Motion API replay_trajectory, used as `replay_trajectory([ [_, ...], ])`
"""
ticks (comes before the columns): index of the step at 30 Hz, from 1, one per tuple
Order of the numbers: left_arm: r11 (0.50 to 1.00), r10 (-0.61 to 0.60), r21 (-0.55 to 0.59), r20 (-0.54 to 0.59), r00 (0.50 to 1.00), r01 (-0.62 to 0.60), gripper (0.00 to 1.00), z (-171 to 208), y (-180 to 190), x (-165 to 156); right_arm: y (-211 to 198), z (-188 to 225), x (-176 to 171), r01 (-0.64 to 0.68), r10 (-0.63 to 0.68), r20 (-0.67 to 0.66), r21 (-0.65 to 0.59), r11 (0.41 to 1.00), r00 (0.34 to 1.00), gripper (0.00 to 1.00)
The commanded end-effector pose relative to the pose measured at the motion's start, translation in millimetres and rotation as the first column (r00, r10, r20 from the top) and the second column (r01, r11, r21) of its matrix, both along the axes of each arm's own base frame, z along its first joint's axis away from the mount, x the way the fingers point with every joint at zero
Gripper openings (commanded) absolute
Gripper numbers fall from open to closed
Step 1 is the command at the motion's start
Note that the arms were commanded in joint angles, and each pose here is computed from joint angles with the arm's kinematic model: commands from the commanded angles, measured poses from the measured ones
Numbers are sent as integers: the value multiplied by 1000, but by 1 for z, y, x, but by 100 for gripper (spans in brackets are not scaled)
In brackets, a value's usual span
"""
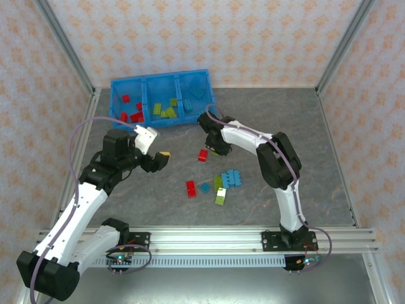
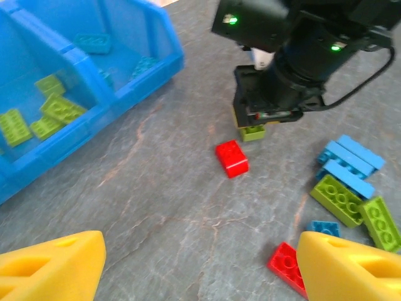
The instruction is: Sort the legos into containers by color
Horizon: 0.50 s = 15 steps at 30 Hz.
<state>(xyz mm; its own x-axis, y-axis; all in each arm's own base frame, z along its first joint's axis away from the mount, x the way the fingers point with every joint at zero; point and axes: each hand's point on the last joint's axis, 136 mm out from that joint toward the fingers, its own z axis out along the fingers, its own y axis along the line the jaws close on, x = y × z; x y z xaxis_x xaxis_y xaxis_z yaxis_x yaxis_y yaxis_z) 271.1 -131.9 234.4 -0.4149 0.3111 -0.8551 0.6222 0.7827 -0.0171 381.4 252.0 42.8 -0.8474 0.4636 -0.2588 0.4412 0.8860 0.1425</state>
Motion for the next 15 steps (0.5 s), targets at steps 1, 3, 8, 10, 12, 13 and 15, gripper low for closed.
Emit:
replay_trajectory([
  [1,972,-236,-6,35,971,236,84,3,-29,-27,-3,44,4,-17,15,91,22,1000,996,22],
  [3,952,-305,2,39,952,305,85,0,-39,-37,11,70,11,-88,73,163,81,993,984,22],
  [8,902,-431,28,87,898,430,86,0,-54,-59,81,127,14,-401,318,387,154,903,865,20],
  [10,899,-438,30,125,890,438,88,4,-55,-62,113,140,14,-507,408,440,129,852,800,20],
  [12,910,-414,48,162,896,412,89,7,-51,-59,137,146,21,-559,450,469,117,821,760,21],
  [13,926,-378,58,178,908,374,89,9,-47,-55,147,145,29,-565,453,478,116,817,753,21],
  [15,968,-250,85,213,944,238,91,12,-31,-39,161,141,44,-566,449,494,111,817,745,21],
])
